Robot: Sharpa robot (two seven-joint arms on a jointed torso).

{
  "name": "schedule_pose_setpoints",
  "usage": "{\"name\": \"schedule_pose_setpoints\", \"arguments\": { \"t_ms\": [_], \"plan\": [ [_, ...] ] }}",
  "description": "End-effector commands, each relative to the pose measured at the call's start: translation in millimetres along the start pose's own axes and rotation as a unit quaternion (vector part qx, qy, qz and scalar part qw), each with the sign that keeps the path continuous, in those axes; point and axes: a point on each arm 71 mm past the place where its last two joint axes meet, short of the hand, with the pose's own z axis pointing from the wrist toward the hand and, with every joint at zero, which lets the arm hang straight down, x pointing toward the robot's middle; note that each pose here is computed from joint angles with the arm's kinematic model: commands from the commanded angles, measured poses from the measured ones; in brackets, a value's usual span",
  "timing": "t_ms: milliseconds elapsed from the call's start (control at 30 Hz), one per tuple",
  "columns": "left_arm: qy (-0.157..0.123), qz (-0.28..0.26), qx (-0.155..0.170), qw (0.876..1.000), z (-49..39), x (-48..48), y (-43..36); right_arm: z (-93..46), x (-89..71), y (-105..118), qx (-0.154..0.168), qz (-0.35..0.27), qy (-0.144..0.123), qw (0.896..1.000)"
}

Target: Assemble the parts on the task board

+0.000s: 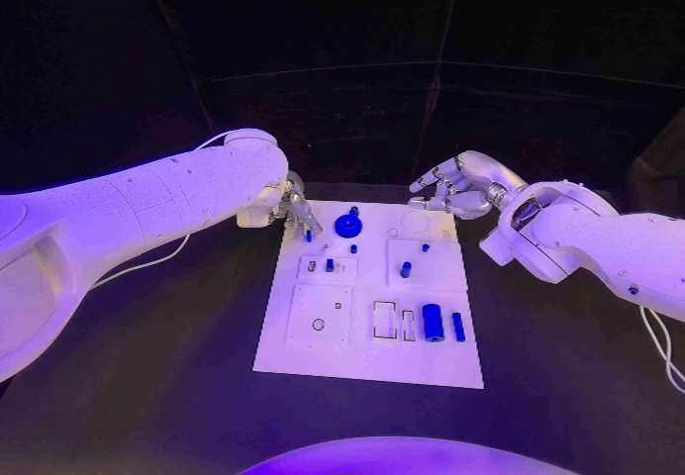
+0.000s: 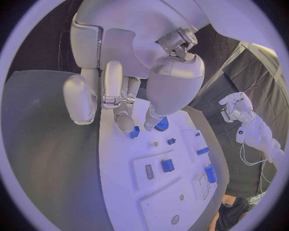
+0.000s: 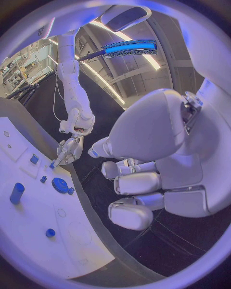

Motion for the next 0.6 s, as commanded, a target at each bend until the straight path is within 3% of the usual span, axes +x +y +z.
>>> {"name": "schedule_pose_setpoints", "arguments": {
  "t_ms": [33,600],
  "plan": [
    [0.001,-0.005,0.008,1.000,-0.5,-0.3,-2.3,0.5,0.1,1.8,-0.006,0.001,0.002,1.000],
    [0.006,-0.003,0.005,1.000,1.1,1.0,-4.2,1.1,0.8,2.4,-0.006,0.001,0.003,1.000]
  ]
}}
